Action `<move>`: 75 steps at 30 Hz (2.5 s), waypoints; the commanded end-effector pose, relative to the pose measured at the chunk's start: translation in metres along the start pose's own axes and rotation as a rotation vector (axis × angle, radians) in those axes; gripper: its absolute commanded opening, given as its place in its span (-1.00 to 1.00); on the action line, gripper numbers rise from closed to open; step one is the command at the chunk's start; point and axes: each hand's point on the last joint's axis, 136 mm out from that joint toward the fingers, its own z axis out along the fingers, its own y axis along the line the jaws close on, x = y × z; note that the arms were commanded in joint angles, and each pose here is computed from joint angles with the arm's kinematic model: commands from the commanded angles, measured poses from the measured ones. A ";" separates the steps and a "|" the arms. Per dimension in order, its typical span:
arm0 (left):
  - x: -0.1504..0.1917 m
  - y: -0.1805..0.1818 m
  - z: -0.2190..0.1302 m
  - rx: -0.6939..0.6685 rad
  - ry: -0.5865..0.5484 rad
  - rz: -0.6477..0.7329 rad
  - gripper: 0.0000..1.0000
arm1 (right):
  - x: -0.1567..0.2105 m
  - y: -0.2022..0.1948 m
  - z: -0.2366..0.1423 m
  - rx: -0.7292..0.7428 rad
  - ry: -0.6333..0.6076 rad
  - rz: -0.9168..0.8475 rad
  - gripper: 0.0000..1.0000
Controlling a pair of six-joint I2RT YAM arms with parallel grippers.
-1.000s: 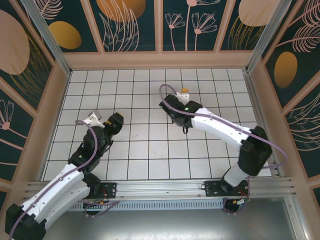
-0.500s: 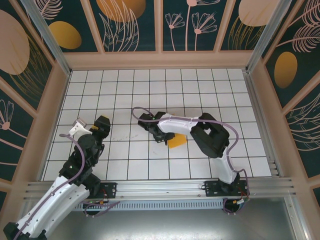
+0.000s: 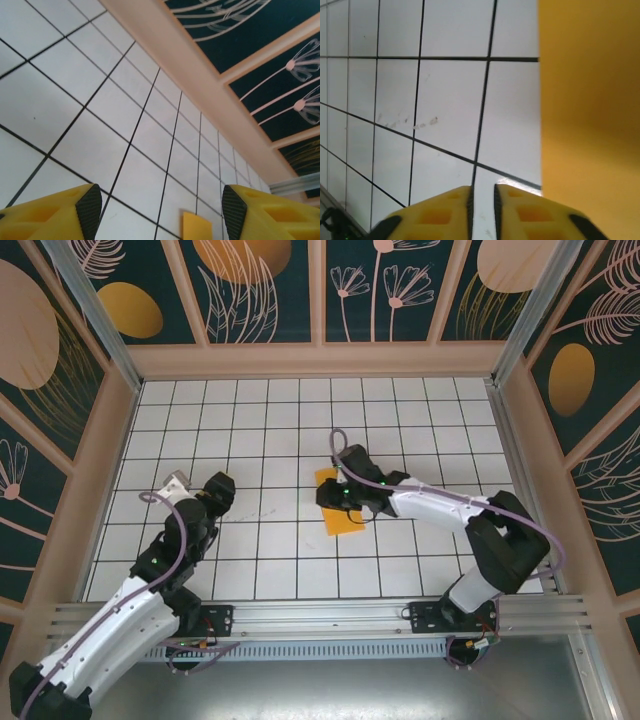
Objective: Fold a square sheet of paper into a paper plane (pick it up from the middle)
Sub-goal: Turn over the paper at the center of the table, then move the paper to the center of the table.
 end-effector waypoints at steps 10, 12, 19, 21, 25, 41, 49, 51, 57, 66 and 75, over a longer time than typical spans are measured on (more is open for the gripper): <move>0.046 -0.040 0.031 0.095 0.250 0.065 0.40 | 0.027 -0.028 0.030 -0.190 0.072 0.175 -0.81; 0.053 -0.043 0.035 0.100 0.281 0.071 0.41 | 0.035 -0.037 0.039 -0.183 0.090 0.213 -0.82; 0.089 -0.062 0.053 0.162 0.454 0.119 0.36 | 0.054 -0.054 0.059 -0.130 0.101 0.380 -0.87; 0.105 -0.071 0.061 0.182 0.534 0.143 0.25 | 0.053 -0.051 0.059 -0.119 0.077 0.388 -0.86; 0.133 -0.084 0.087 0.193 0.655 0.156 -0.07 | 0.041 -0.035 0.048 -0.158 0.031 0.350 -0.85; 0.219 -0.099 0.156 0.271 0.940 0.119 -0.30 | 0.046 -0.023 0.044 -0.215 0.080 0.286 -0.85; 0.243 -0.066 0.180 0.145 0.966 0.130 -0.33 | 0.071 -0.035 0.053 -0.127 0.180 0.265 -0.85; 0.248 -0.055 0.182 0.105 0.974 0.137 -0.34 | 0.082 -0.035 0.056 -0.097 0.213 0.236 -0.84; 0.258 -0.029 0.184 0.028 0.981 0.149 -0.36 | 0.089 -0.030 0.058 -0.084 0.227 0.216 -0.82; 0.249 -0.040 0.186 0.046 0.970 0.203 -0.32 | 0.080 0.004 0.032 -0.167 0.201 0.121 -0.71; 0.228 -0.088 0.175 0.188 0.975 0.263 -0.14 | 0.031 -0.062 -0.018 -0.011 -0.054 0.254 -0.51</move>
